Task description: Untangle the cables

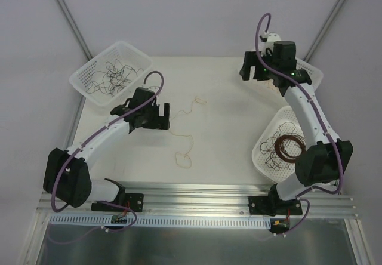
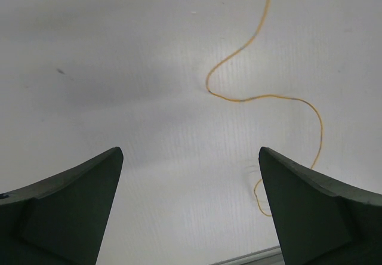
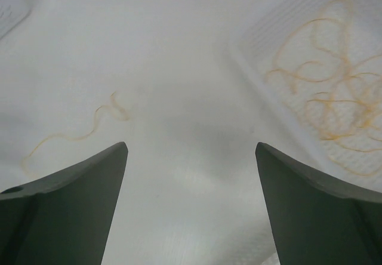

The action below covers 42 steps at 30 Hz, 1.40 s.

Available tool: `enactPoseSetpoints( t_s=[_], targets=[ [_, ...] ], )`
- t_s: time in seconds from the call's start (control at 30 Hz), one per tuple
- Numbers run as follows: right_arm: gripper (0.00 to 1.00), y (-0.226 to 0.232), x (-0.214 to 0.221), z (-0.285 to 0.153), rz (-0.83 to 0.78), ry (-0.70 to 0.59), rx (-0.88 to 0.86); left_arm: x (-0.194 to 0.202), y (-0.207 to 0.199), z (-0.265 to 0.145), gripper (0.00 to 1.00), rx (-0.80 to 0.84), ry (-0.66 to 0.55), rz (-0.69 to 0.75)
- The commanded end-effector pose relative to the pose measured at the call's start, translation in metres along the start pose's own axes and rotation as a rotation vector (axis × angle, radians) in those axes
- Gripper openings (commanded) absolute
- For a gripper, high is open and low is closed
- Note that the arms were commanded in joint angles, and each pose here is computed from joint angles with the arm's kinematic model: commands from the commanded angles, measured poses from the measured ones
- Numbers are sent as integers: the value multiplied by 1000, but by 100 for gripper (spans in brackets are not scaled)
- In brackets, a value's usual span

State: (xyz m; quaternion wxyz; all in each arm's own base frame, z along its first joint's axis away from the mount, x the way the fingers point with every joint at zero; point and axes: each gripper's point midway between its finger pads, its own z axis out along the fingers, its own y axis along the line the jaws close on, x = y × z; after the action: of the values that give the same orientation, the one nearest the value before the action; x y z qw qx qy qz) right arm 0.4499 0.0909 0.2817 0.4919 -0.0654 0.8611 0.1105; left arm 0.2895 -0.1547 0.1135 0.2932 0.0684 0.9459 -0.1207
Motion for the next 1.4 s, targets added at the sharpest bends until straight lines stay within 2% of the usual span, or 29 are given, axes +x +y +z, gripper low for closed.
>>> enactPoseSetpoints(
  t_s=[0.0, 0.07, 0.23, 0.37, 0.43, 0.5, 0.53, 0.57, 0.73, 0.9, 0.93, 1.03, 1.07, 1.1, 1.13, 1.23, 1.27, 1.37],
  targets=[
    [93, 72, 65, -2, -87, 189, -198, -13, 37, -16, 99, -101, -94, -138],
    [93, 102, 99, -4, -128, 272, -287, -10, 61, -20, 99, -156, -114, -195],
    [91, 184, 181, -10, -222, 468, -468, -8, 95, -44, 99, -253, -200, -207],
    [91, 223, 221, -9, -327, 519, -541, -1, 122, -61, 99, -373, -251, -163],
    [92, 232, 229, -6, -383, 531, -575, -2, 125, -70, 99, -387, -284, -146],
    [92, 238, 248, -4, -469, 596, -614, 3, 127, -75, 99, -395, -302, -137],
    [93, 243, 244, -2, -492, 594, -624, 6, 127, -76, 99, -396, -305, -135],
    [92, 242, 260, 1, -531, 656, -620, 12, 128, -75, 99, -399, -305, -142],
    [87, 249, 272, 17, -561, 684, -606, 27, 133, -70, 99, -419, -290, -157],
    [72, 255, 288, 27, -527, 722, -613, 26, 136, -67, 99, -437, -280, -156],
    [64, 255, 293, 29, -518, 733, -610, 25, 136, -67, 99, -439, -281, -152],
    [51, 258, 300, 32, -509, 743, -618, 22, 139, -66, 99, -452, -287, -149],
    [42, 259, 300, 31, -510, 741, -621, 22, 140, -66, 99, -457, -284, -148],
    [37, 258, 301, 33, -511, 737, -618, 22, 140, -65, 99, -458, -283, -148],
    [26, 257, 298, 34, -512, 729, -612, 22, 140, -64, 99, -457, -281, -146],
    [9, 253, 287, 33, -534, 694, -586, 23, 141, -65, 99, -465, -279, -140],
    [1, 250, 272, 31, -541, 654, -566, 23, 142, -65, 99, -468, -280, -140],
    [1, 236, 240, 29, -584, 579, -511, 23, 142, -66, 99, -470, -287, -142]
  ],
)
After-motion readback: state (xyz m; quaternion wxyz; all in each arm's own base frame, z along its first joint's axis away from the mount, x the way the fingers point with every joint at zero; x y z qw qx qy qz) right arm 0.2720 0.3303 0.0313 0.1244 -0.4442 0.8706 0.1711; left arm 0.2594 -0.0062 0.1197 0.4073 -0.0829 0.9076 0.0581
